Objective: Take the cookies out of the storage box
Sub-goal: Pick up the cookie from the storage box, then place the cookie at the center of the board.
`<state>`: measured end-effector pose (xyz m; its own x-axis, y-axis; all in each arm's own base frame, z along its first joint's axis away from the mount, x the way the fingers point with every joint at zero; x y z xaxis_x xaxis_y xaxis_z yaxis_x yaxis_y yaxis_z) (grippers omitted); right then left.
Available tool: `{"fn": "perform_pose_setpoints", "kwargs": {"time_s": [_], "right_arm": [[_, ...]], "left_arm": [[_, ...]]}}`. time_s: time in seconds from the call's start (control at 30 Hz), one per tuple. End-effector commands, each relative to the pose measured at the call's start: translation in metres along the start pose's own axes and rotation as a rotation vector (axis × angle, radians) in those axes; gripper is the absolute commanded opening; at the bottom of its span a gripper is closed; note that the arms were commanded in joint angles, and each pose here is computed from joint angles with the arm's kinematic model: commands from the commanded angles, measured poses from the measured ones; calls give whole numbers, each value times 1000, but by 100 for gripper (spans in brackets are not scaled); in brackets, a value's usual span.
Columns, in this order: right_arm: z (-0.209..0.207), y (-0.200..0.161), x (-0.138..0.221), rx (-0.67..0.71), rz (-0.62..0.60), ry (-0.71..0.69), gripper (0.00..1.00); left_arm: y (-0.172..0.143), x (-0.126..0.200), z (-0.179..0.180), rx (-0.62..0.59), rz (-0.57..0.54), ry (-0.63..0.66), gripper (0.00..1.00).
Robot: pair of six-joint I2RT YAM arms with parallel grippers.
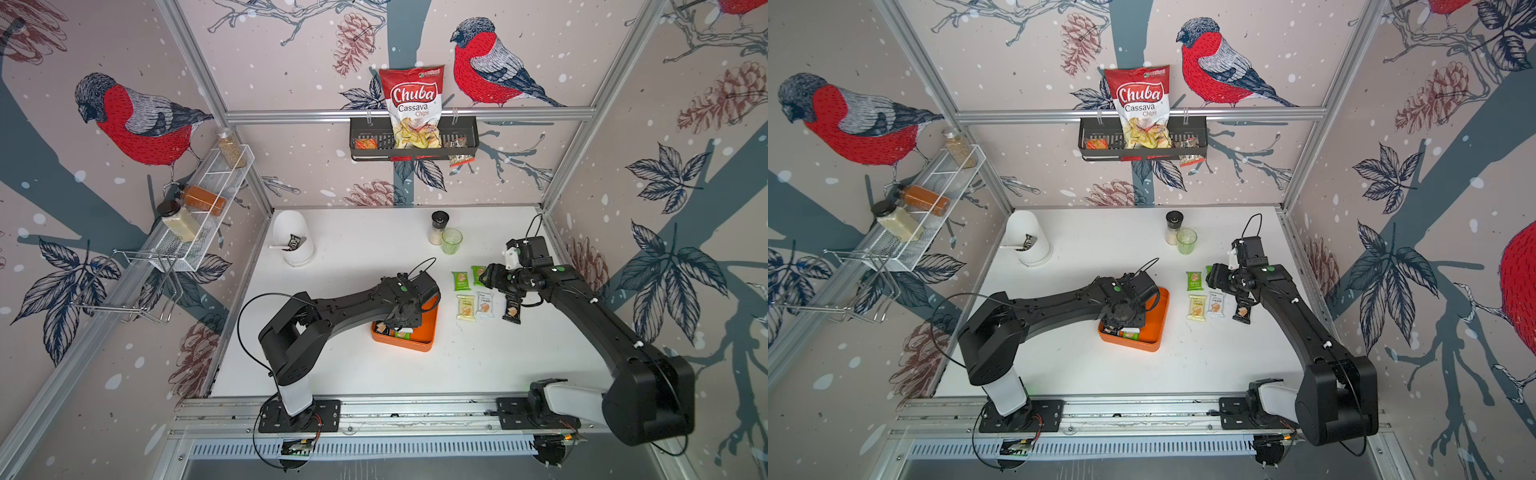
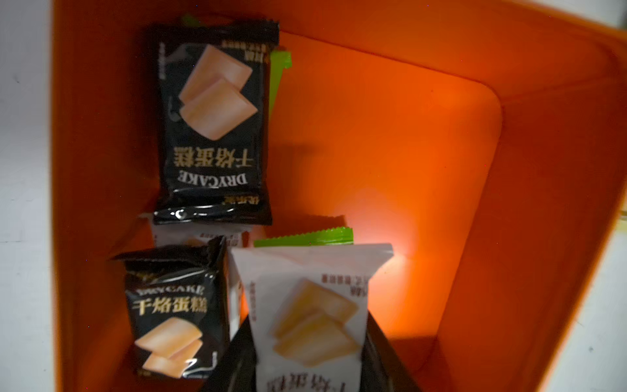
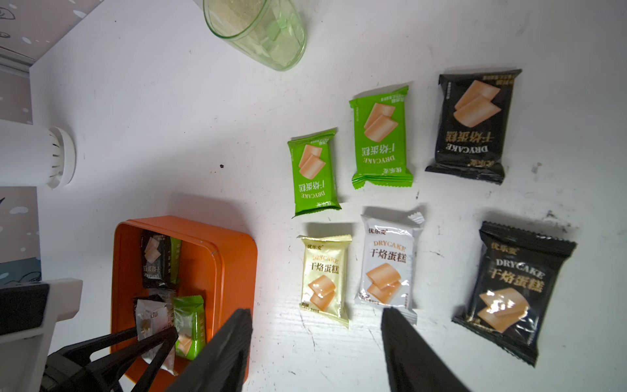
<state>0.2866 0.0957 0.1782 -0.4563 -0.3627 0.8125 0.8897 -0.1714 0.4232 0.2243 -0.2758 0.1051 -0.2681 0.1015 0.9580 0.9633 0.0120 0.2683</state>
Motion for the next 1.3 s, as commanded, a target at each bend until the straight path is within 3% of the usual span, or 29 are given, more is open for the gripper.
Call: {"fn": "perform_pose_setpoints", "kwargs": {"time_s": [0.0, 0.37, 0.67, 1.03, 1.27], "right_arm": [[3, -2, 0, -4, 9, 26, 66], [20, -10, 2, 14, 0, 121, 66], [42, -18, -7, 23, 0, 160, 66], [41, -4, 5, -67, -60, 108, 66], [38, 2, 2, -130, -89, 83, 66]], "left_arm": [[2, 13, -1, 50, -28, -38, 36], [19, 56, 12, 170, -155, -78, 36], [57, 63, 62, 198, -221, -47, 36], [133, 24, 134, 147, -214, 12, 37], [167, -15, 154, 78, -167, 76, 37]]}}
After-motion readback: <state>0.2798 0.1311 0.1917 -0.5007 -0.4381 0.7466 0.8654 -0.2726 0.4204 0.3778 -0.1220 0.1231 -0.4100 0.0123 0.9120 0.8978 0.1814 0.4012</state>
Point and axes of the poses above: each gripper's point midway between its finger pads, its own x axis back along the fingers, its own z axis along the line the jaws close on, y = z × x, the point moved 4 cm from there along x, back along the fingers, and after that the axes turned 1 degree about x, right-handed, at the moved point
